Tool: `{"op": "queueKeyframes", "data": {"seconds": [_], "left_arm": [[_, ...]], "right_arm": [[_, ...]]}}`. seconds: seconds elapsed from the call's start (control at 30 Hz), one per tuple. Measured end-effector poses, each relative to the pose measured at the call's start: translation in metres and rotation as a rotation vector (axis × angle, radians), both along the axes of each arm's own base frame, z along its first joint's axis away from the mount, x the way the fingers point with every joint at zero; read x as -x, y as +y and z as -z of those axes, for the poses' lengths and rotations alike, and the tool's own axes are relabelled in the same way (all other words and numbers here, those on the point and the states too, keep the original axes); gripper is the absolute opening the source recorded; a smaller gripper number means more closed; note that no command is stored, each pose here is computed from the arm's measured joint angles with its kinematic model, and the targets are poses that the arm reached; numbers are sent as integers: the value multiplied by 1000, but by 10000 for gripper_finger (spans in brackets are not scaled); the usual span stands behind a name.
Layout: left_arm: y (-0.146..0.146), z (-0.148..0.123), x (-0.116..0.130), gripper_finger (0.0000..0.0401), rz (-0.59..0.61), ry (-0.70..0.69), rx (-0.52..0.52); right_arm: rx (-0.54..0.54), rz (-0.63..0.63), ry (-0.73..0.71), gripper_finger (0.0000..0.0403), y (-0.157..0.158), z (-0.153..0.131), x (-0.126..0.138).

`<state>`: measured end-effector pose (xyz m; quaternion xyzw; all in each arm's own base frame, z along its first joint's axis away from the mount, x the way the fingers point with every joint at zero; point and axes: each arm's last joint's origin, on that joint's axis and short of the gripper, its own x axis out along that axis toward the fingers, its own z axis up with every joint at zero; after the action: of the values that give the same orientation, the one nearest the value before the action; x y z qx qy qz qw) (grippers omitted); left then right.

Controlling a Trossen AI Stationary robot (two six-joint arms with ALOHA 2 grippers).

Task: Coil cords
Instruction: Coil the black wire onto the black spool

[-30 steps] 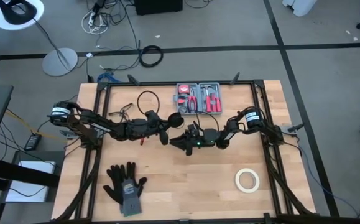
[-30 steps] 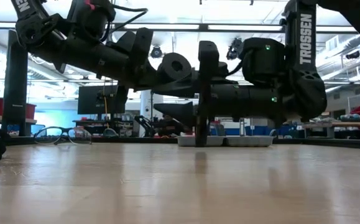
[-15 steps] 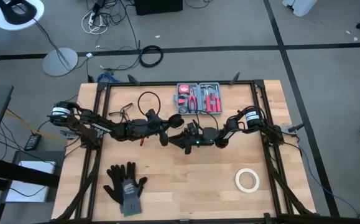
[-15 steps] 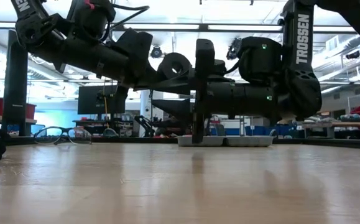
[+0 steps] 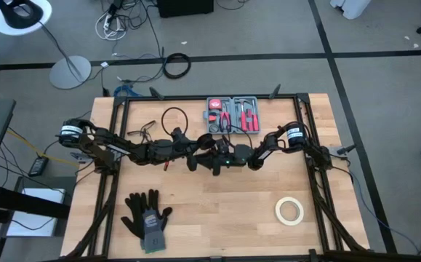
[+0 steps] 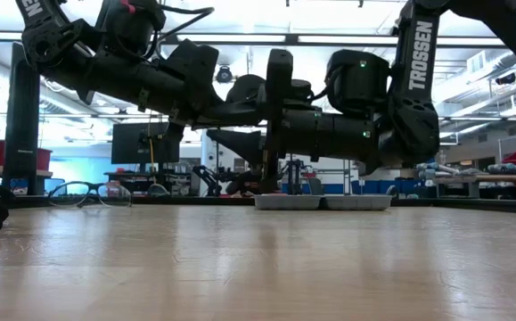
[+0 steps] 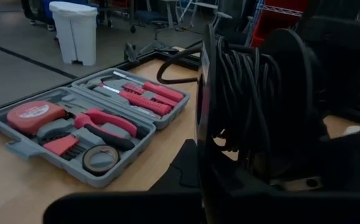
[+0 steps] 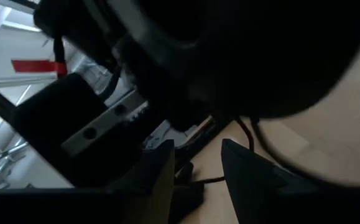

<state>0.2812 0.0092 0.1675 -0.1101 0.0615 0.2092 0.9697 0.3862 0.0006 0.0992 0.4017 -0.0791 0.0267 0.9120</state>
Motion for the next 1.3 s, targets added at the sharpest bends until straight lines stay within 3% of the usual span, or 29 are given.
{"op": "queueKeyframes", "data": {"seconds": [0.63,1.3], "left_arm": [[0,-1,0,0,-20,-40,58],[0,-2,0,0,-23,-60,83]], "right_arm": [[-2,-48,132,89,-3,16,6],[49,87,172,83,-14,21,11]]}}
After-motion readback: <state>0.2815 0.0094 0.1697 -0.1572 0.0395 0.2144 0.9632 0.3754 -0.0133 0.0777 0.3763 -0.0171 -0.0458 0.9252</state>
